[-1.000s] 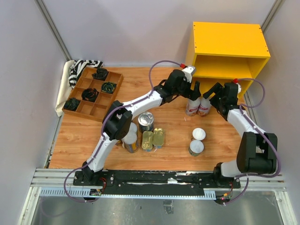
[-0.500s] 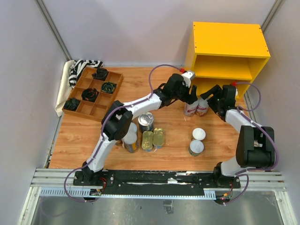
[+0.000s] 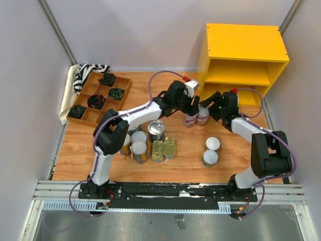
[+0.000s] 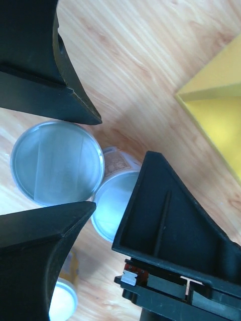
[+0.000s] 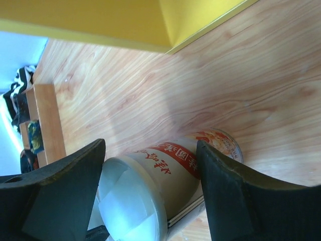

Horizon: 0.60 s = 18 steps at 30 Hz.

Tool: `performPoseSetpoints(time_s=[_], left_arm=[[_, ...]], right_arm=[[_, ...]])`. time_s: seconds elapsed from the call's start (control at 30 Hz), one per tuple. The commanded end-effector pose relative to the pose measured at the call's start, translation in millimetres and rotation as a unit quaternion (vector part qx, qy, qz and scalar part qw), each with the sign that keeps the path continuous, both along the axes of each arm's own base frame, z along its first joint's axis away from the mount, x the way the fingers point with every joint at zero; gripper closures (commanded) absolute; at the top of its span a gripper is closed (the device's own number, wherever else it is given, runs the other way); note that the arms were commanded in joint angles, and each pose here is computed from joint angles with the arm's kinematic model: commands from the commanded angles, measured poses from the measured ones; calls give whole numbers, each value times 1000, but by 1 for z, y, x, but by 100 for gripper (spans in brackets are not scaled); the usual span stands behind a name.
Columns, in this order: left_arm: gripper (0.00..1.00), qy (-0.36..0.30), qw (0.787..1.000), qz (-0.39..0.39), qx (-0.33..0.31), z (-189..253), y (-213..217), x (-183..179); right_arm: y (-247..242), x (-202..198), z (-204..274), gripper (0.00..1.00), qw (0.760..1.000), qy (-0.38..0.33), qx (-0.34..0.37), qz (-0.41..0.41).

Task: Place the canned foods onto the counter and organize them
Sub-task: Move the canned food to the center of the board.

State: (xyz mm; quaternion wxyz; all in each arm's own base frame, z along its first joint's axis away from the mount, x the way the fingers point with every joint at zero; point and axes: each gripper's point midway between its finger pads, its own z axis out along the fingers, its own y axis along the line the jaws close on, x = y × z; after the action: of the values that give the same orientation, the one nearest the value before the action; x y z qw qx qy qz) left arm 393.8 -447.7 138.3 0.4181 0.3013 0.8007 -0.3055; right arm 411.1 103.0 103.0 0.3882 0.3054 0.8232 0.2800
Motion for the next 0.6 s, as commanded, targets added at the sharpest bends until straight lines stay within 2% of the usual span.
performPoseSetpoints(time_s=[0.0,0.23,0.57], left_arm=[[34,15,1000,7,5,6,33,-8],[34,50,998,42,7,2,81,-33],[33,87,994,64,14,-6,119,-76]], right_arm=[[41,-29,-33,28,996,68,15,47],[85,-42,-36,28,992,73,9,100],[144,-80,-42,29,984,75,-3,165]])
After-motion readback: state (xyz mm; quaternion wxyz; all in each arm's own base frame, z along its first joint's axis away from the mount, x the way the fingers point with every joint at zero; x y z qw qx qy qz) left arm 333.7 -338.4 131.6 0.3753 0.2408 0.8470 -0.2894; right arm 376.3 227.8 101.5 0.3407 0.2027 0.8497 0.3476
